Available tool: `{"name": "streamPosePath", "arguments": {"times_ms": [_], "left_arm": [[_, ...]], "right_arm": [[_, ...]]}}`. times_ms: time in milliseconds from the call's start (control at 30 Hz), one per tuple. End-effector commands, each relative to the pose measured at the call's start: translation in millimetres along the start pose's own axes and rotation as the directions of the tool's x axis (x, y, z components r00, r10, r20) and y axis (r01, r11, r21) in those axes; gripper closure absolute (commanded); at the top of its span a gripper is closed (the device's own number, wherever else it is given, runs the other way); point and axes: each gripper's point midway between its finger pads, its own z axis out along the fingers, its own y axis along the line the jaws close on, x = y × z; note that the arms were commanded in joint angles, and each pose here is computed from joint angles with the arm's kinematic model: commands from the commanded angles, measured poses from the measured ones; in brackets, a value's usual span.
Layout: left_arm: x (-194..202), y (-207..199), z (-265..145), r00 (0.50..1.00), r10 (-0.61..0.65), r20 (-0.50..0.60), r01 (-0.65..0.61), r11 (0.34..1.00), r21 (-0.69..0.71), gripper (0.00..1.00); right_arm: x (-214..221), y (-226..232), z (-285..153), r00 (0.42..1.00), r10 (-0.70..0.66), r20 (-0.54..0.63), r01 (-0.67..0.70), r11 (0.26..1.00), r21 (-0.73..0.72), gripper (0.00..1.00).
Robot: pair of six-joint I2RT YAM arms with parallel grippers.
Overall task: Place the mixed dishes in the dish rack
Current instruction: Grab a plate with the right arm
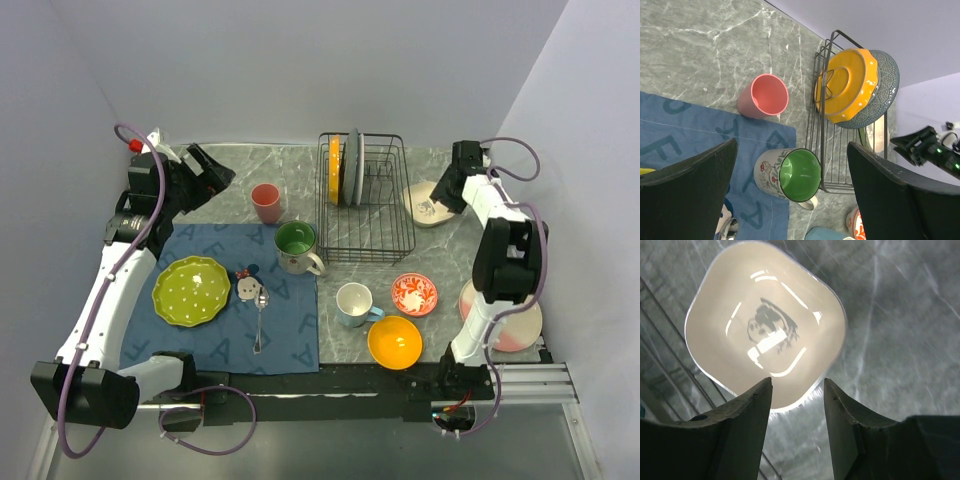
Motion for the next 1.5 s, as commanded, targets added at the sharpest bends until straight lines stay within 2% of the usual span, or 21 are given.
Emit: {"name": "streamPosePath", "arguments": {"times_ms": [0,233,533,800,1100,1467], "left_arm": [[-6,-7,-3,1.0,0.01,0.027,-0.011,0.999,0.035,0.03],[-1,-5,2,1.0,0.005,0.007,-0.005,0.999,0.039,0.03],[3,-2,7,1.0,0.005,-0.008,-0.004,0.999,0.034,0.03],[4,1,6,1.0,0.004,-0.005,-0.004,1.0,0.023,0.03],[5,1,6,1.0,0.003,-0.006,-0.002,1.0,0.026,0.03],[7,2,5,1.0,0.003,-0.006,-0.003,1.0,0.029,0.03]], "right_arm": [[-31,11,14,0.999,0.024,0.04,-0.022,0.999,-0.034,0.48],[-31,0,37,0.999,0.036,0.006,-0.036,0.999,0.015,0.49],[-25,-30,38,0.995,0.094,0.012,-0.095,0.983,0.155,0.47],[-23,-29,45,0.996,0.094,-0.007,-0.092,0.985,0.147,0.48],[-4,-53,53,0.988,0.14,-0.069,-0.12,0.964,0.239,0.48],[-3,-100,36,0.966,0.257,0.005,-0.239,0.894,0.379,0.52]]}}
